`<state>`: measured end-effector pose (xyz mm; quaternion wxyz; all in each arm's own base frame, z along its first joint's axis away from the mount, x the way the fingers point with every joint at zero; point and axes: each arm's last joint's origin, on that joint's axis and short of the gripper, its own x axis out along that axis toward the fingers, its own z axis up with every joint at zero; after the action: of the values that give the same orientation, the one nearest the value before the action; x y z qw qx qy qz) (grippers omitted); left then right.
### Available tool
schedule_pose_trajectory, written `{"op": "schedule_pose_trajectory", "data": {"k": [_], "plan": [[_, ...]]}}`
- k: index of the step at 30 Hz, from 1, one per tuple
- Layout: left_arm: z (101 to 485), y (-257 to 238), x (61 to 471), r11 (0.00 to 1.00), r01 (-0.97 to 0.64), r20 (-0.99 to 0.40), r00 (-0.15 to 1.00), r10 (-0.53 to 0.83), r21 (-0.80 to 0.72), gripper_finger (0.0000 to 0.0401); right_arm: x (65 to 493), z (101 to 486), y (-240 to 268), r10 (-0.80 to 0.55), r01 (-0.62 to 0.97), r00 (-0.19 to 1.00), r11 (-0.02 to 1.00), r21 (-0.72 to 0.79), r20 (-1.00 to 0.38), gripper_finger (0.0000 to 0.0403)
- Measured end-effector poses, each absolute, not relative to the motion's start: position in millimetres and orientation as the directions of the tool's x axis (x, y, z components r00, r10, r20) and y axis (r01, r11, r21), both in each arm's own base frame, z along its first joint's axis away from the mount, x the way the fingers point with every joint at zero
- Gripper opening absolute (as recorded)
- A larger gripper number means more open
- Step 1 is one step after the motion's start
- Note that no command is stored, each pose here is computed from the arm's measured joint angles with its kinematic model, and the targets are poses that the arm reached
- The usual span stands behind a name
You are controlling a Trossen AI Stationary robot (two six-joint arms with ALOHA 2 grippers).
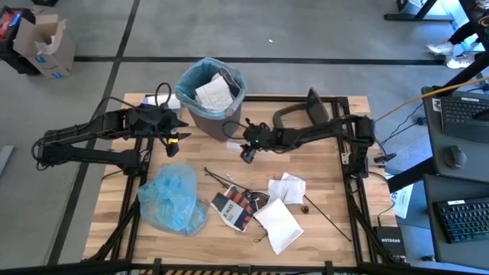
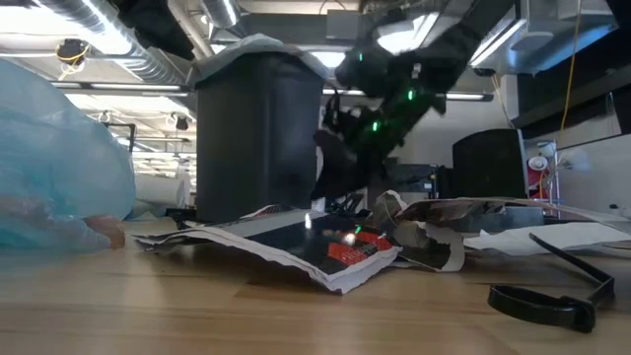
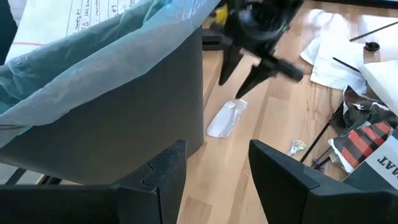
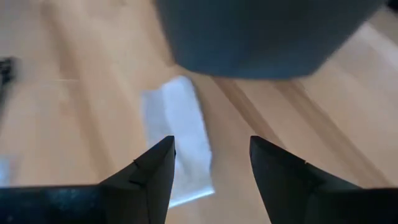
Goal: Pick and place trash into bin
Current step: Put the white paper into the trash bin
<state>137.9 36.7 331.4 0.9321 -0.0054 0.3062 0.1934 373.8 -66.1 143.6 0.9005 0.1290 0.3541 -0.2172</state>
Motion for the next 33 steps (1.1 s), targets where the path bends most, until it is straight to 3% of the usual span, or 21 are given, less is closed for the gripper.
{"op": "schedule_pose_trajectory", "data": {"k": [7, 12, 15, 19, 21, 26, 33], "plan": [[332.1, 36.8, 138.4, 0.925, -0.364, -0.566, 0.743, 0.358, 0.107, 0.0166, 381.8, 104.2, -69.0, -0.305, 0.523, 0.643, 0.845, 0.113, -0.703, 0.0198], [332.1, 36.8, 138.4, 0.925, -0.365, -0.566, 0.742, 0.358, 0.107, 0.0166, 383.2, 97.9, -67.9, -0.273, 0.509, 0.644, 0.850, 0.135, -0.715, 0.0182], [332.1, 36.8, 138.4, 0.925, -0.364, -0.566, 0.742, 0.358, 0.107, 0.0166, 382.5, 97.1, -68.1, -0.269, 0.505, 0.636, 0.854, 0.126, -0.724, 0.0131], [332.1, 36.8, 138.4, 0.925, -0.365, -0.566, 0.743, 0.358, 0.107, 0.0166, 382.1, 97.5, -67.9, -0.253, 0.463, 0.638, 0.881, 0.099, -0.728, 0.0023], [332.1, 36.8, 138.4, 0.925, -0.364, -0.566, 0.743, 0.358, 0.107, 0.0166, 380.9, 101.0, -67.1, -0.241, 0.447, 0.630, 0.890, 0.091, -0.738, 0.0014], [332.1, 36.8, 138.3, 0.925, -0.365, -0.566, 0.743, 0.358, 0.107, 0.0166, 372.8, 134.7, -64.5, -0.221, 0.414, 0.576, 0.909, 0.048, -0.787, 0.0003], [332.3, 36.8, 138.5, 0.925, -0.363, -0.564, 0.744, 0.359, 0.110, 0.0166, 351.4, 245.9, -52.3, -0.203, 0.318, 0.577, 0.948, -0.011, -0.791, 0.0001]]}}
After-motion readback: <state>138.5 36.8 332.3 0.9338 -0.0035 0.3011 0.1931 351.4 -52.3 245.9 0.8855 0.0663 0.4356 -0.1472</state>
